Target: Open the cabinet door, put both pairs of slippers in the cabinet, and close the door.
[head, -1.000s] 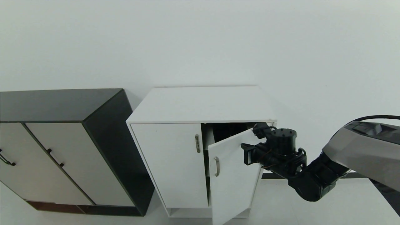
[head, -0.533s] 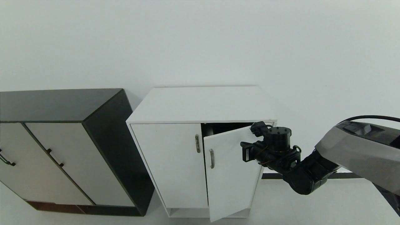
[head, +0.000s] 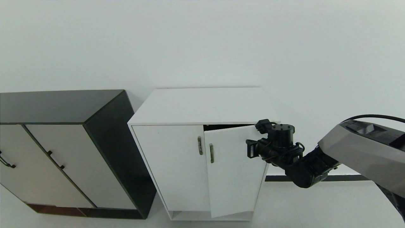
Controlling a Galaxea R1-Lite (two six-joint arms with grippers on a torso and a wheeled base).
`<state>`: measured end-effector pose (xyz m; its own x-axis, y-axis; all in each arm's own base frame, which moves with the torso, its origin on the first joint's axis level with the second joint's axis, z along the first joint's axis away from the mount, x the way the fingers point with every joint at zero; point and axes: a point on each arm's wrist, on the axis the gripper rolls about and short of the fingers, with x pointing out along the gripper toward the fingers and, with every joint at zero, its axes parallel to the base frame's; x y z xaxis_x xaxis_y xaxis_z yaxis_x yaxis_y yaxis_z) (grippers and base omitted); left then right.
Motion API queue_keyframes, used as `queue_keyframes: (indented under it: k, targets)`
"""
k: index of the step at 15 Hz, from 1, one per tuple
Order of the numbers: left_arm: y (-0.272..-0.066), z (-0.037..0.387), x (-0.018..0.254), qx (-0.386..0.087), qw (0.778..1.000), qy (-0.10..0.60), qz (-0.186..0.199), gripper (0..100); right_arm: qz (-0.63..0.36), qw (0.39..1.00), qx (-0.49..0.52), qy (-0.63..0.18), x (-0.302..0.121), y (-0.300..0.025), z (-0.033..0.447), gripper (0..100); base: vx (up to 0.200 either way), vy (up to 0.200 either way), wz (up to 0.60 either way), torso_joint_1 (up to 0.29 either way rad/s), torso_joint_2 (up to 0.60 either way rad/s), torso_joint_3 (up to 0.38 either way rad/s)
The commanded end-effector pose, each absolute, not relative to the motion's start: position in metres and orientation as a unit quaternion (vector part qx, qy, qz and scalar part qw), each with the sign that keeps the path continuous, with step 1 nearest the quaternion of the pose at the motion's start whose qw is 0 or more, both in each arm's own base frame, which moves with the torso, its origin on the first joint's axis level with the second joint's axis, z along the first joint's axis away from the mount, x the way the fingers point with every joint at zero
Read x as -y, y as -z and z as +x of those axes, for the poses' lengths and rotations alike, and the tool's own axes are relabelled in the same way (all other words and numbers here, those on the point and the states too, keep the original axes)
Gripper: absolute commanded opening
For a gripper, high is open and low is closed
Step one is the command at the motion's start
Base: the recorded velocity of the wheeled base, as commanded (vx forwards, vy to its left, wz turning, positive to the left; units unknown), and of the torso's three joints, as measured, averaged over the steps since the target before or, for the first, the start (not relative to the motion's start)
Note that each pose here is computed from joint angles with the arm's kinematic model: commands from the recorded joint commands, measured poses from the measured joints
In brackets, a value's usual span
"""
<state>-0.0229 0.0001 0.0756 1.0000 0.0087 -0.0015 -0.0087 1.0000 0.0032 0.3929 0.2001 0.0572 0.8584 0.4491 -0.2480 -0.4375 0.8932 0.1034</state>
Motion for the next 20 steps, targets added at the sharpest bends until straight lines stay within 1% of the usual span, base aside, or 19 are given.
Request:
queue_keyframes:
  k: [1,7,20]
  targets:
    - [-0.076,-0.023,0.000,-0.002,1.000,-0.005,0.002,0,0.023,0.964,-0.130,-0.229,-0.201,-0.057,0.397,0,0.000,0.000,0.00,0.000,0.00,0.000]
    - [-0.076,-0.023,0.000,-0.002,1.000,-0.005,0.002,0,0.023,0.965,-0.128,-0.229,-0.203,-0.061,0.402,0,0.000,0.000,0.00,0.000,0.00,0.000]
    - [-0.076,-0.023,0.000,-0.002,1.000,-0.004,0.002,0,0.022,0.967,-0.125,-0.220,-0.205,-0.056,0.408,0,0.000,0.000,0.00,0.000,0.00,0.000]
